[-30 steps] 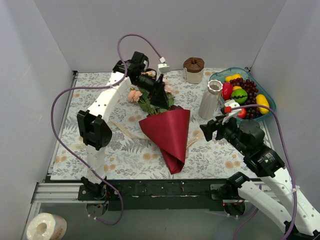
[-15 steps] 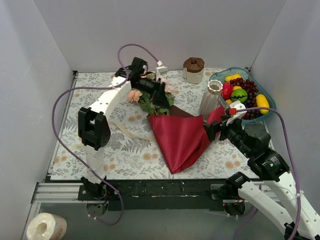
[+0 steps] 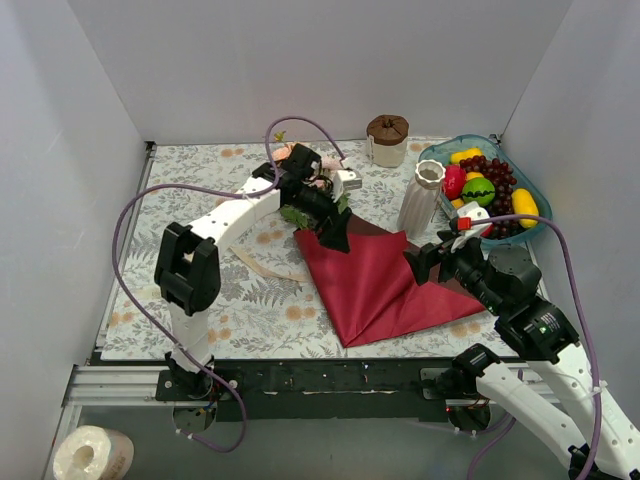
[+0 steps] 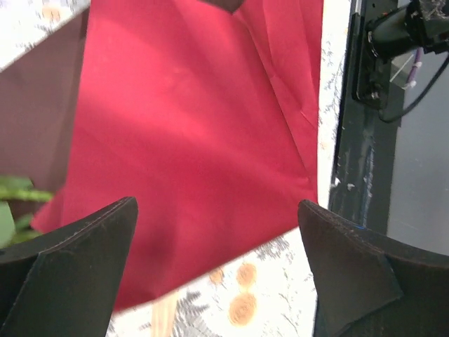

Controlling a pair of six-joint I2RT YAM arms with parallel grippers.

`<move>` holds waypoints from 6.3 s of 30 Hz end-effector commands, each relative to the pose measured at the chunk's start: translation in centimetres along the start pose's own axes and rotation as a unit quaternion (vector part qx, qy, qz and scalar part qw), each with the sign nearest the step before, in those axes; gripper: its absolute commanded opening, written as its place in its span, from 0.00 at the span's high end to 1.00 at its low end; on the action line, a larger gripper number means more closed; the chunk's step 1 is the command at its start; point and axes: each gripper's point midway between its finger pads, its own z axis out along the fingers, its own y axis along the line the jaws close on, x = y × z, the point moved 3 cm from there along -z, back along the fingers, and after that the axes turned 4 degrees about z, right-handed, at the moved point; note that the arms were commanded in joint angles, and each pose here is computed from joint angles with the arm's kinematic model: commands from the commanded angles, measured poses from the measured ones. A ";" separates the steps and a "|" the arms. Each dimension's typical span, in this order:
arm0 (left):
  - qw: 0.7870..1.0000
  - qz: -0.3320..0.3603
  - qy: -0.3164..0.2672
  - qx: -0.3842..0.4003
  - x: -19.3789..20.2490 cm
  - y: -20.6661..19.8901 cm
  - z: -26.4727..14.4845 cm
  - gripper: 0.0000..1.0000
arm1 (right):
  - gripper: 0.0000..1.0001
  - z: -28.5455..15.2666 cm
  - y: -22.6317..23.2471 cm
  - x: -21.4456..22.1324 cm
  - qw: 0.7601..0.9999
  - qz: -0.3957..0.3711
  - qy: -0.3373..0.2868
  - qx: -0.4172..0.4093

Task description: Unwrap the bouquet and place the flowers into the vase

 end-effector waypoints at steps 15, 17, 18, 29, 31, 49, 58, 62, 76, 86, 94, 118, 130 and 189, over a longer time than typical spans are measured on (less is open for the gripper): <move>0.994 0.047 0.085 -0.041 0.4 9.2 7.9 0.02 | 0.08 -1.6 0.7 -0.6 0.999 -0.002 -0.030 -0.028; 0.994 0.050 0.086 -0.037 0.4 9.1 8.0 0.05 | 0.09 -1.6 0.8 -0.3 0.999 0.000 -0.028 -0.031; 0.994 0.051 0.087 -0.032 0.3 8.8 7.9 0.06 | 0.09 -1.6 0.8 -0.4 0.999 0.002 -0.030 -0.029; 0.992 0.064 0.107 0.000 1.2 6.7 7.3 0.81 | 0.10 -1.7 0.5 -0.4 0.999 0.007 -0.032 -0.021; 0.992 0.064 0.110 0.002 1.2 6.4 7.2 0.93 | 0.10 -1.6 0.5 -0.4 0.999 0.007 -0.031 -0.020; 0.992 0.115 0.044 -0.025 -4.5 1.4 -1.5 1.00 | 0.11 -0.9 1.1 -1.7 0.999 0.012 -0.038 -0.035; 0.994 0.061 0.036 -0.080 1.6 1.3 -10.4 1.00 | 0.11 -0.3 1.7 -3.0 0.997 0.017 -0.050 -0.051; 0.994 0.019 0.051 -0.099 6.7 1.1 -12.7 0.97 | 0.09 0.2 1.8 -2.7 0.997 0.022 -0.048 -0.051; 0.974 -0.079 0.005 -0.211 15.2 1.4 -16.9 0.64 | 0.07 1.0 2.0 -0.6 0.998 0.023 -0.019 -0.061; 0.927 -0.155 -0.039 -0.339 17.9 0.9 -21.8 0.02 | 0.04 1.3 1.6 1.3 0.998 0.024 -0.002 -0.052; 0.723 -0.196 -0.076 -0.658 17.8 3.5 -38.5 0.02 | 0.04 1.2 1.7 1.7 0.998 0.025 -0.004 -0.056; 0.975 -0.155 -0.006 -0.158 7.8 3.4 -9.2 0.02 | 0.03 0.4 1.8 1.7 0.997 0.037 -0.015 -0.060; 0.980 -0.142 0.032 -0.135 10.2 5.7 -3.5 0.09 | 0.04 0.7 2.1 2.1 0.996 0.048 -0.011 -0.069; 0.988 -0.030 0.033 -0.146 3.7 2.7 -4.8 1.00 | 0.07 0.5 2.0 1.3 0.997 0.051 -0.019 -0.060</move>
